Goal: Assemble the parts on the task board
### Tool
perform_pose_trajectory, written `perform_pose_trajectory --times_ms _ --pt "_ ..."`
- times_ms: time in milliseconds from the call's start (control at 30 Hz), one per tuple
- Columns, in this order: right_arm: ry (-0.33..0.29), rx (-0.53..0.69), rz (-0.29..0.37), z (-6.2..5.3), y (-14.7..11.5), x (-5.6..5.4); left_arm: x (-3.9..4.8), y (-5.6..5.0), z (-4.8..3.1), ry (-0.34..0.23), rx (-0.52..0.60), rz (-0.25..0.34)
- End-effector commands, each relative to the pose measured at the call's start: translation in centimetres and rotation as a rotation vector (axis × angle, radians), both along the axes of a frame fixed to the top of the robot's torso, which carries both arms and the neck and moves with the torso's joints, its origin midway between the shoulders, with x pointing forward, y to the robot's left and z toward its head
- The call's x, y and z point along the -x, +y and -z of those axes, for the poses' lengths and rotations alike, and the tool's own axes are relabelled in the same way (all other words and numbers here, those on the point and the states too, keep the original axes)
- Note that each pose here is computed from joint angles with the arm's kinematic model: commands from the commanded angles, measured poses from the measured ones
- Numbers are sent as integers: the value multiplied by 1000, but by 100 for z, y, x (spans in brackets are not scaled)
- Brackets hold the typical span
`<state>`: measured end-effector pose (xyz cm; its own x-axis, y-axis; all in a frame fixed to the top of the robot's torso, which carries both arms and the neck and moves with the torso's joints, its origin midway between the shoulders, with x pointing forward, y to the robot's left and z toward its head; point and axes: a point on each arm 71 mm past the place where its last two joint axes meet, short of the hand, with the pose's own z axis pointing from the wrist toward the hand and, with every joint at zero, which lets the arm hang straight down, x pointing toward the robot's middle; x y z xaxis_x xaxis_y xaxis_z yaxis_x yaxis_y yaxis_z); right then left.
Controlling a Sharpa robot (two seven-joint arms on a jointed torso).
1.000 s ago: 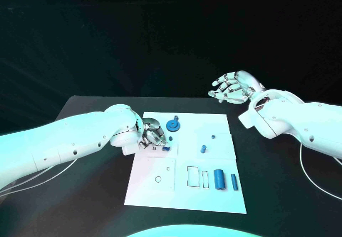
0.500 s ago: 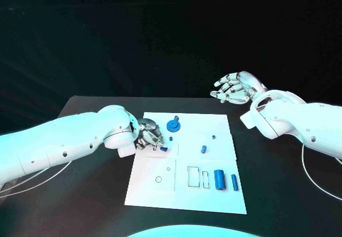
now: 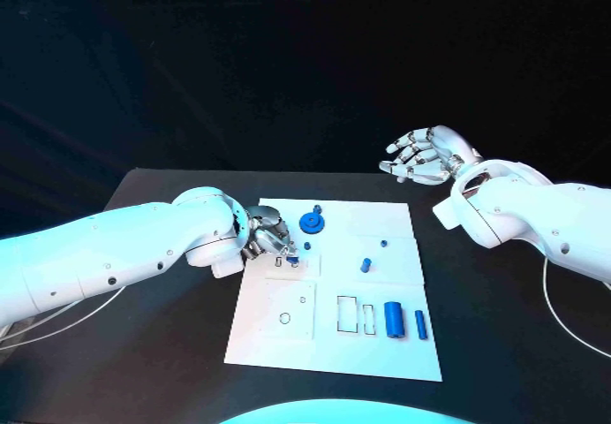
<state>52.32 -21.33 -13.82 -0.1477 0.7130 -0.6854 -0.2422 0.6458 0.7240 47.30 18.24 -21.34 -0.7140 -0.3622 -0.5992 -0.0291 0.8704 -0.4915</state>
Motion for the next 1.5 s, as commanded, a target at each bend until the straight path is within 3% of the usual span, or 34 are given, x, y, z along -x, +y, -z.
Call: perform_pose_trajectory --times_ms 33,267,567,1500 --pt "-5 5 -9 2 6 2 -30 -28 -37 -96 -50 12" --pt "-5 4 -10 11 10 3 -31 -94 -18 -133 -91 38" --pt "-3 4 -13 26 21 4 -27 -151 46 -116 -117 65" --pt "3 4 -16 48 24 10 -10 -142 142 -77 -164 102"
